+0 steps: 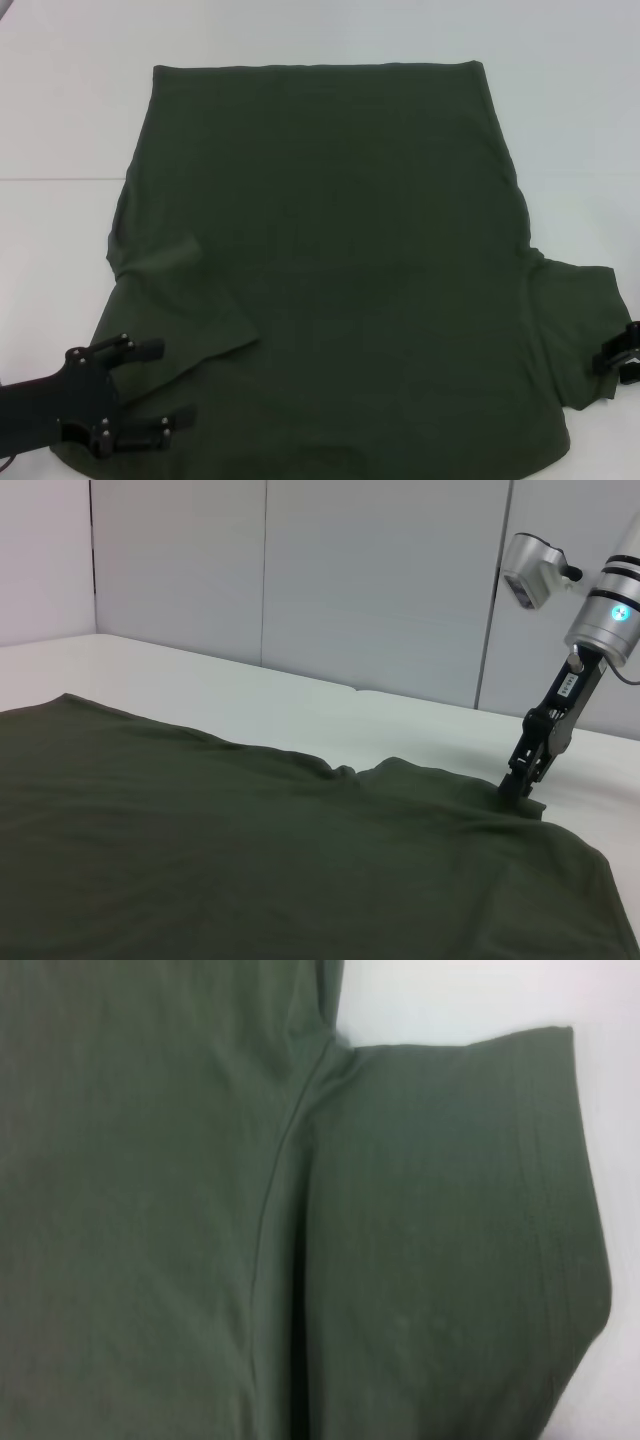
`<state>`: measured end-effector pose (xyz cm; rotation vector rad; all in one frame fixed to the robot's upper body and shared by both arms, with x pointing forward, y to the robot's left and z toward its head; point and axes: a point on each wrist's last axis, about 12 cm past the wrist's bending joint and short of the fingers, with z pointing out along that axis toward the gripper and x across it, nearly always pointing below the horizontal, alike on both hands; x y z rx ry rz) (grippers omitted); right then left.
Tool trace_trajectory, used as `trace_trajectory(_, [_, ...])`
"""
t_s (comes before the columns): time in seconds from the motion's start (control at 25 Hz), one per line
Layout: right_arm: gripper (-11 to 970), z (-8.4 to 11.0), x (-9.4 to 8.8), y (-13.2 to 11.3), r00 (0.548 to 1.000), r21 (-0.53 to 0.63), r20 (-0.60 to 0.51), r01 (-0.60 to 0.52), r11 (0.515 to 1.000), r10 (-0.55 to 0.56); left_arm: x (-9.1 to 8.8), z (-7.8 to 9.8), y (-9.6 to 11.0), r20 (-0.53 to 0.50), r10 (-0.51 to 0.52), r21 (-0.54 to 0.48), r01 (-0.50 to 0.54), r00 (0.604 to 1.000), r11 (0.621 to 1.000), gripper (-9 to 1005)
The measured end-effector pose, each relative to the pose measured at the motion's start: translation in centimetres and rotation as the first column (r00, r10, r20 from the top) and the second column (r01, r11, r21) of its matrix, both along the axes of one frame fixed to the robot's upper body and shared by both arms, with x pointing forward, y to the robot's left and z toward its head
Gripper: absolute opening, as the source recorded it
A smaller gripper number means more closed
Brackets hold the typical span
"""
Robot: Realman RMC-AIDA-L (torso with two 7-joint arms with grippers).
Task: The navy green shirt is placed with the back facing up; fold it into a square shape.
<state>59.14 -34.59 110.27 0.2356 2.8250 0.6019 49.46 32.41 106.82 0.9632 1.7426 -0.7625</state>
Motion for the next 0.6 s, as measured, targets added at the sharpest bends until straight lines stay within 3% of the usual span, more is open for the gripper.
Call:
trace_trajectory(0.4, [475, -0.02, 0.07, 0.07, 1.000, 0.002, 0.008, 0.000, 1.000, 0.000, 0.03, -0.09, -0.03, -0.004, 0.002, -0.001, -0.002, 1.000, 1.000, 937])
trace_trajectory(0.52, [588, 0.01, 0.15, 0.21, 1.000, 0.004, 0.010, -0.002, 1.000, 0.002, 0.03, -0.10, -0.02, -0.004, 0.003, -0.001, -0.003, 1.000, 1.000, 937])
trace_trajectory(0.6, [588, 0.04, 0.22, 0.36, 1.000, 0.005, 0.012, -0.004, 1.000, 0.004, 0.03, -0.10, -0.02, -0.004, 0.003, -0.001, -0.003, 1.000, 1.000, 937])
